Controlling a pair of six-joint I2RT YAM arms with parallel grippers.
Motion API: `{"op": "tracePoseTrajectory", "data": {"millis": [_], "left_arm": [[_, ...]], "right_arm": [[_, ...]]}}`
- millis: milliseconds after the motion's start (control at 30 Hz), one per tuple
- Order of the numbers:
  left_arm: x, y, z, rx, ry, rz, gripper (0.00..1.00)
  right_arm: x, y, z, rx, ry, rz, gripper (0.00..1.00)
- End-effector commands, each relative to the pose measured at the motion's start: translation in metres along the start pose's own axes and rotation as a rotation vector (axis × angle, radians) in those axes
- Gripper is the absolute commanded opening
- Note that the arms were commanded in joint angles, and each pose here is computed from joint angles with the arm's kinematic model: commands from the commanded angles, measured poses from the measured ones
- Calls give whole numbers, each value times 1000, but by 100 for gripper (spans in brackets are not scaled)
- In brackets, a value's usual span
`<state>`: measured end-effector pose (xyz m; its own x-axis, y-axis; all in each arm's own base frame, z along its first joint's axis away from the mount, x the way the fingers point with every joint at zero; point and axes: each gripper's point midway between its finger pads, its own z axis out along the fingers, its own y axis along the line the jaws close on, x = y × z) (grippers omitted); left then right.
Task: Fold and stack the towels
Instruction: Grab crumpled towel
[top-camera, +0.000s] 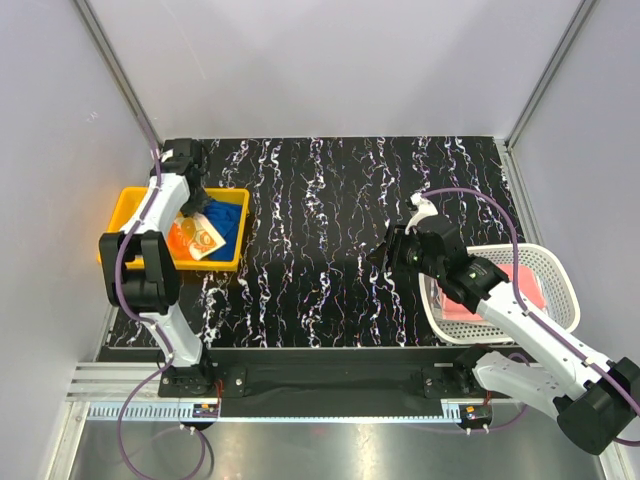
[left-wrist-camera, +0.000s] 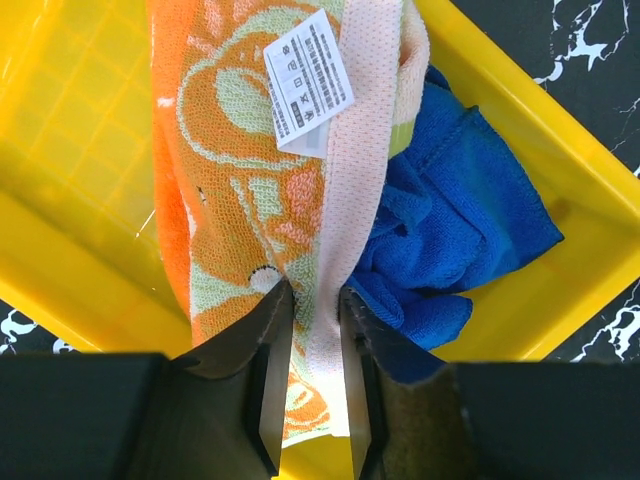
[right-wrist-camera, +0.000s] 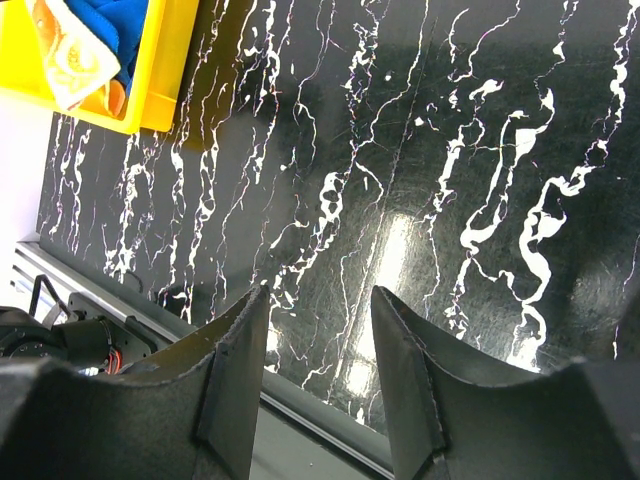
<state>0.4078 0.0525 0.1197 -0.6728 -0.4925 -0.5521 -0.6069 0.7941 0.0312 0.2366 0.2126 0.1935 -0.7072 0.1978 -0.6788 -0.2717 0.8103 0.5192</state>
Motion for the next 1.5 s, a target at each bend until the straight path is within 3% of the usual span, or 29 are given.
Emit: {"op": "tracePoseTrajectory", "data": {"millis": [0,167,300,633,933,1000,1333,1367,1400,1467], "left_arm": [[-17,-3,-21,49,-64,-26,29],[-14,-1,-24,60,-62,-29,38],[-10,-2,-24,78,-62,-38,36],[-4,4,-21,64,-48,-54,1],[-25,17,-59,66,-122,-90,1],[-29,19,-68,86,-137,-94,7],[-54,24,-109,155,-217,-101,12],[-56,26,-113,157,-224,-105,11],[-59,26,-118,169,-236,-111,2],[-67,24,-129,199,-264,-113,0]], "right_arm": [[-7,11,-2,-44,-32,5,52],[-6,9,-2,-40,-33,4,52],[-5,8,-1,-39,-32,4,52],[-2,6,-1,-35,-29,4,52],[-2,6,0,-33,-29,4,52],[-2,5,0,-31,-28,5,52],[-1,4,1,-28,-23,5,52],[0,4,1,-30,-21,6,52],[0,4,1,-29,-24,5,52],[-1,5,0,-30,-27,3,52]]}}
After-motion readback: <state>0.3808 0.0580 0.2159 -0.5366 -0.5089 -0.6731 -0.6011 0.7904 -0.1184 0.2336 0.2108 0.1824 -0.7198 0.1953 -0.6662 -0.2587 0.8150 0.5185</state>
